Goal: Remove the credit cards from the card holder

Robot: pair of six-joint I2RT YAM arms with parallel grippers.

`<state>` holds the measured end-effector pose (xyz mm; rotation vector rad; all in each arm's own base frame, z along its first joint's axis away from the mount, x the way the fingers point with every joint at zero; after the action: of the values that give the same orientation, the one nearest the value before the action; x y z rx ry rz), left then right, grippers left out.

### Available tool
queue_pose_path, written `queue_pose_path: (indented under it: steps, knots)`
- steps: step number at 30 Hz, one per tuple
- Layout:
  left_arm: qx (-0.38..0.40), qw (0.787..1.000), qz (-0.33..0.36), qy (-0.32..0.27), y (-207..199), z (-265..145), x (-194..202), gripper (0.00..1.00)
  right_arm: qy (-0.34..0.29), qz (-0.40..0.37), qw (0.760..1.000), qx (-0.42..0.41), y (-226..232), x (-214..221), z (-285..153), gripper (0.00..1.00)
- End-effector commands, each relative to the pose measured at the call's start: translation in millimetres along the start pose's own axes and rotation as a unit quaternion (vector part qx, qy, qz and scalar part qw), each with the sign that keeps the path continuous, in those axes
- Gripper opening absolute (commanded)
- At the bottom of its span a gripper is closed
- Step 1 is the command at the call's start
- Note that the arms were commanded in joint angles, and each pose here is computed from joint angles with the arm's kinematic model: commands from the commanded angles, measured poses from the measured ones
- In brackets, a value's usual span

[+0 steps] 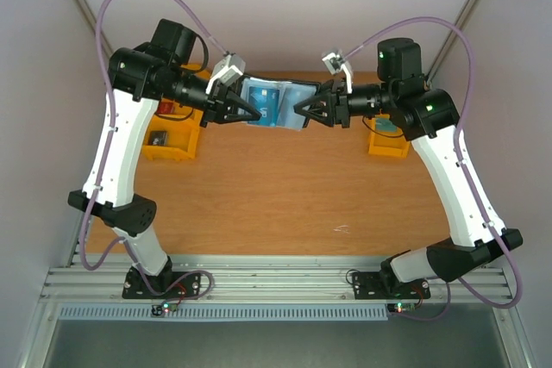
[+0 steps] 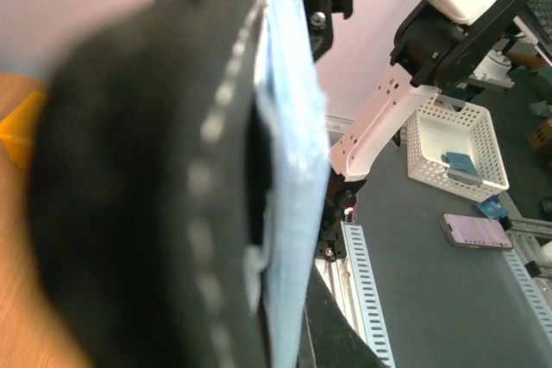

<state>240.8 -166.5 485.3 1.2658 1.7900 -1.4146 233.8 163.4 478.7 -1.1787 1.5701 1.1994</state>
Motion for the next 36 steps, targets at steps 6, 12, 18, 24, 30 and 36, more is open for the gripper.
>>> queue_pose_path:
  steps: [6, 12, 18, 24, 30, 36]
  knots:
    - [-0.154, 0.986, -0.069, 0.004, 28.0, -2.5, -5.5, 0.0, 0.004, 0.023, 0.96, 0.279, -14.7, -3.2, -46.4, 0.49]
    - [-0.157, 0.985, -0.075, -0.008, 30.7, -2.1, -11.1, 0.0, -0.004, -0.039, 0.987, 0.154, 11.4, -5.4, -16.8, 0.35]
    - [-0.089, 0.994, -0.056, -0.01, 9.6, -2.2, -11.2, 0.0, -0.015, -0.027, 0.999, 0.01, 9.1, -1.0, 29.2, 0.27]
    - [-0.037, 0.999, -0.03, -0.017, -11.5, -5.9, -11.2, 0.0, -0.027, -0.027, 0.999, 0.018, -2.7, -2.8, 36.5, 0.22]
    - [-0.019, 0.999, -0.022, -0.017, -15.1, -6.0, -10.0, 0.0, -0.022, -0.02, 0.999, 0.032, -8.2, -1.3, 38.6, 0.13]
    - [-0.004, 1.0, -0.013, -0.015, -17.7, -5.8, -8.1, 0.0, -0.02, -0.018, 0.999, 0.047, -11.2, -0.3, 40.4, 0.08]
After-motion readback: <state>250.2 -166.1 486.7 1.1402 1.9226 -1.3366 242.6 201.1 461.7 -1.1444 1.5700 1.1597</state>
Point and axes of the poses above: each gripper's point midway between its finger pads, its own z axis out along the fingers, its own y axis along the line the jaws close on, x = y × z, the point moved 10 cm from there along -z, back along the fingers, and after that the axes turned 13 degrees about -z, right-handed, at the moved point
